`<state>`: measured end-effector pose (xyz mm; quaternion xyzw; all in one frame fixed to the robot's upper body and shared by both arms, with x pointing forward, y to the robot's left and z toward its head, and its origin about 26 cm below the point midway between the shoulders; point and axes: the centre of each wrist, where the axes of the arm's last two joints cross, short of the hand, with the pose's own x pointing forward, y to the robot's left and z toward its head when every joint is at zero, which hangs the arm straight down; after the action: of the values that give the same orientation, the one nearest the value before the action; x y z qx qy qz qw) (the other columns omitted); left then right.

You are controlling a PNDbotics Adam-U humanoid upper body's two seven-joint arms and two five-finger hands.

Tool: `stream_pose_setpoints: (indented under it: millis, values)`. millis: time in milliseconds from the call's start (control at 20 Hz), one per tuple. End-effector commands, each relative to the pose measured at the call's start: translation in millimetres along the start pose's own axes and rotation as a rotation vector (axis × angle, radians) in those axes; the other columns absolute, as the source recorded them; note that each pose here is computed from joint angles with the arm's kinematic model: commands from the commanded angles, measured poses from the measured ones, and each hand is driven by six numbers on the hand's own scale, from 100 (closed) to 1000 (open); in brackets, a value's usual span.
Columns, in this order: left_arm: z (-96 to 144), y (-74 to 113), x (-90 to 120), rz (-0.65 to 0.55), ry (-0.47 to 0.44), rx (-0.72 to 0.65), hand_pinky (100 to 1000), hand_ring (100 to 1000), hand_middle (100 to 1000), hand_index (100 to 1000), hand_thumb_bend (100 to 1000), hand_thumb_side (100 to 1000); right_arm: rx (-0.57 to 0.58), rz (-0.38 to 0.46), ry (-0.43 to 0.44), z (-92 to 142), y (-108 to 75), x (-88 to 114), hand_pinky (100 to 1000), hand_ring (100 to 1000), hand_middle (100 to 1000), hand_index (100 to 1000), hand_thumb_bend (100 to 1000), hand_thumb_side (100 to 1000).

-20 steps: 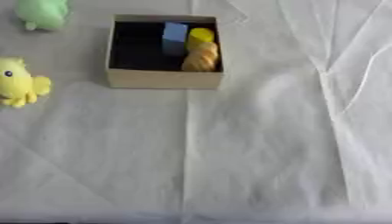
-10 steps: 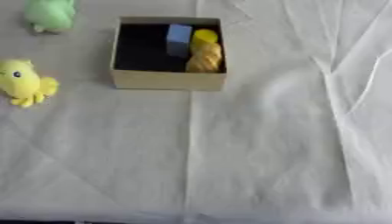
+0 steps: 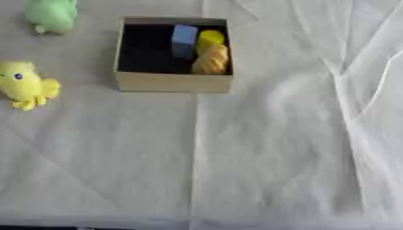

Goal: Pick up objects on the table and place them in the box.

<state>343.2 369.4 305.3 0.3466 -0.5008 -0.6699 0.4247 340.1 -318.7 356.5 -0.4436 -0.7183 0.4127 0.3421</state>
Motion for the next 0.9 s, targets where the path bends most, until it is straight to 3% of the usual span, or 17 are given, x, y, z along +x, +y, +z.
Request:
stream_pose_setpoints:
  millis: [50,700,900]
  values:
    - [3.3,7.5,-7.0,-0.03,0.051,-0.027,915,924,867,914,515,100,-0.032,0.016,0.01,0.6,-11.2,-2.3,776,796,761,843,212,421]
    - [-42.1,-13.3,-34.4,0.019,0.145,-0.13,917,928,874,939,499,100,-0.016,-0.016,0.033,0.3,0.9,-8.3,772,789,754,835,198,437]
    - [-63.0,-17.2,-34.8,0.036,0.126,-0.124,908,925,871,943,490,100,-0.013,-0.027,0.037,-0.1,3.9,-9.3,771,788,753,833,196,441]
